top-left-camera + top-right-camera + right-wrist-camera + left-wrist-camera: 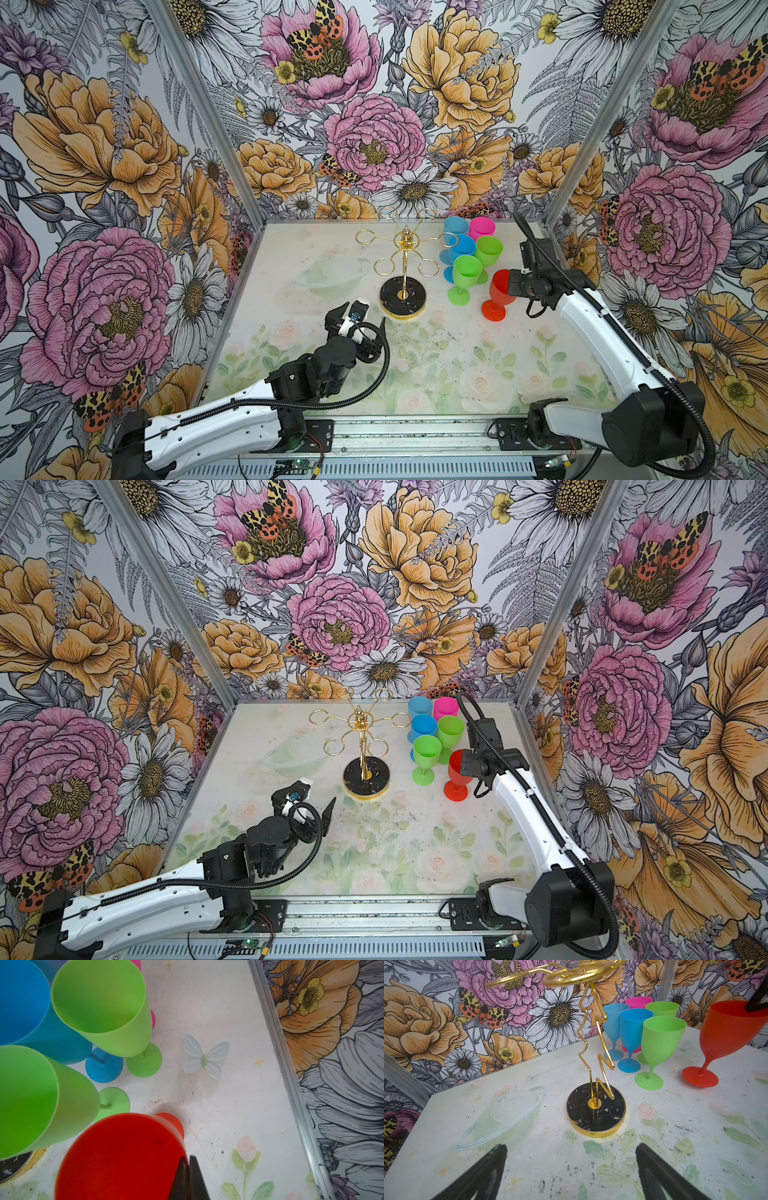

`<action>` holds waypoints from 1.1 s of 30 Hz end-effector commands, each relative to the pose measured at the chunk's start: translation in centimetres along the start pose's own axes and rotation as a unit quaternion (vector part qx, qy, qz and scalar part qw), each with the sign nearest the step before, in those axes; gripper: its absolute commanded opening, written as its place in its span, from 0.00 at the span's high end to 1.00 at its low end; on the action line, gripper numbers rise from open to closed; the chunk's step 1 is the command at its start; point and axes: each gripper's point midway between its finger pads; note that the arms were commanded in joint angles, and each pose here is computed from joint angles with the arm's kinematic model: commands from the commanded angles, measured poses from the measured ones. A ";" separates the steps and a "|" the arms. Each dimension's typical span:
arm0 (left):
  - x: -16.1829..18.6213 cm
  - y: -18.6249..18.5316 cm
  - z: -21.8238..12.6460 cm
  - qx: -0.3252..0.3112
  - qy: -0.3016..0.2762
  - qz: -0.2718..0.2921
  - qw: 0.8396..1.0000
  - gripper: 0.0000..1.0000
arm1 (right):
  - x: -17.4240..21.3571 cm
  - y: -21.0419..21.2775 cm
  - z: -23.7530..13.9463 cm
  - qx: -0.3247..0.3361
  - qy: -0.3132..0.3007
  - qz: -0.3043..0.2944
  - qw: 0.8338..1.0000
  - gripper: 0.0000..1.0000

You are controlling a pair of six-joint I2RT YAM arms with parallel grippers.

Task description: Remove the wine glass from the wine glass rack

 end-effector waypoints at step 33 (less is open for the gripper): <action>0.8 4.0 -0.6 -0.032 0.014 -0.044 0.998 0.01 | -4.1 3.1 4.2 -0.042 0.011 0.005 0.999 0.90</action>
Point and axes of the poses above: each gripper's point midway between its finger pads, its own z axis out along the fingers, its own y axis along the line the jaws close on, x = y × z, and after that the axes turned 11 degrees about z, right-handed
